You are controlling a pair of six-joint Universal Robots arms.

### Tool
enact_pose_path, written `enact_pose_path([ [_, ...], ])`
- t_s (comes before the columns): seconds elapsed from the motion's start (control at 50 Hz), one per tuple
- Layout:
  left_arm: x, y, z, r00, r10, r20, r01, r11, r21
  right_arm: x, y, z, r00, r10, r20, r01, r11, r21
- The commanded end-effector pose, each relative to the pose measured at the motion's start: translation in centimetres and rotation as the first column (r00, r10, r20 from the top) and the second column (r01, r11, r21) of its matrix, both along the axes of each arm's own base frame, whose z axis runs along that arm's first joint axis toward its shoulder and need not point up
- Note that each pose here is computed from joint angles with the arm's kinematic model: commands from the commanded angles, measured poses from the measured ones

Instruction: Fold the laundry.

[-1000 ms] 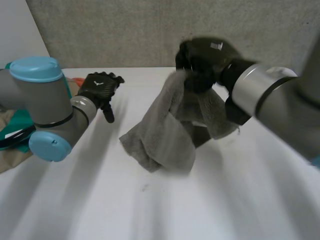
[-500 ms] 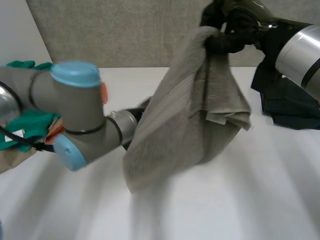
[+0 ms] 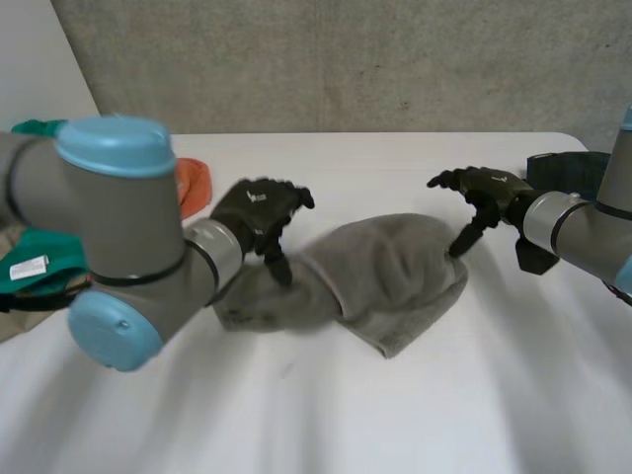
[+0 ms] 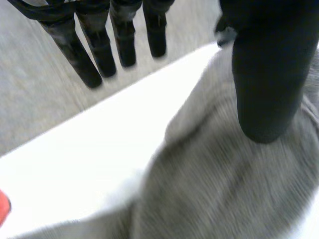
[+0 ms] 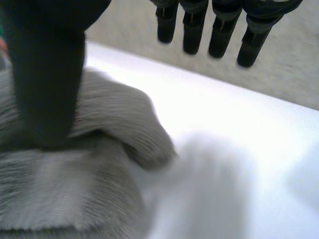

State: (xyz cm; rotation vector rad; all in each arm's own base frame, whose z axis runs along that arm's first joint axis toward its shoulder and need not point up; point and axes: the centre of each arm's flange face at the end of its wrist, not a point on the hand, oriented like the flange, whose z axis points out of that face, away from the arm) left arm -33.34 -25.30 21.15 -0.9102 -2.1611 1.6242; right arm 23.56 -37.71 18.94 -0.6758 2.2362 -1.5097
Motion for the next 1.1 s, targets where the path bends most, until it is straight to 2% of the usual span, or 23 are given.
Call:
enact_pose_path([
  [0.02,-0.7,1.8,-0.3,0.997,-0.061,0.055,0.061,0.998,-0.009,-0.1,2.1,2.3,0.981,-0.031,-0.193,0.016,0.997,-0.076],
  [0.1,0.2,1.7,1.9,0.999,-0.024,0.038,0.027,0.996,-0.085,0.9,4.8,4.2,0.98,-0.003,-0.201,-0.019,0.994,-0.104],
  [0.22,3.8,-1.0,4.0,0.982,0.183,0.048,-0.172,0.969,-0.177,2.3,11.2,5.9,0.977,0.069,-0.2,-0.087,0.993,-0.085],
  [0.34,6.5,-3.8,3.2,0.964,0.223,0.143,-0.19,0.958,-0.213,3.0,16.8,3.5,0.953,0.181,-0.242,-0.169,0.983,0.07],
  [0.38,7.8,-5.6,2.6,0.961,0.203,0.186,-0.16,0.961,-0.226,3.1,19.0,1.7,0.937,0.232,-0.26,-0.198,0.969,0.15],
  [0.42,8.9,-7.6,1.7,0.96,0.162,0.229,-0.107,0.967,-0.232,3.5,20.0,0.6,0.931,0.252,-0.263,-0.217,0.964,0.156],
  [0.56,9.7,-11.3,-0.8,0.934,0.021,0.356,0.07,0.968,-0.242,4.8,19.8,-3.0,0.942,0.199,-0.27,-0.188,0.98,0.064],
  [0.72,8.8,-13.0,-4.5,0.895,-0.054,0.444,0.159,0.967,-0.201,6.2,18.4,-6.1,0.953,0.103,-0.285,-0.118,0.992,-0.034],
  [0.94,6.4,-13.1,-7.4,0.888,-0.101,0.449,0.201,0.963,-0.182,7.3,16.4,-7.1,0.961,0.054,-0.271,-0.077,0.994,-0.077],
  [1.1,6.1,-14.0,-8.5,0.882,-0.038,0.47,0.15,0.968,-0.203,7.9,15.1,-7.7,0.963,0.042,-0.267,-0.065,0.995,-0.079],
])
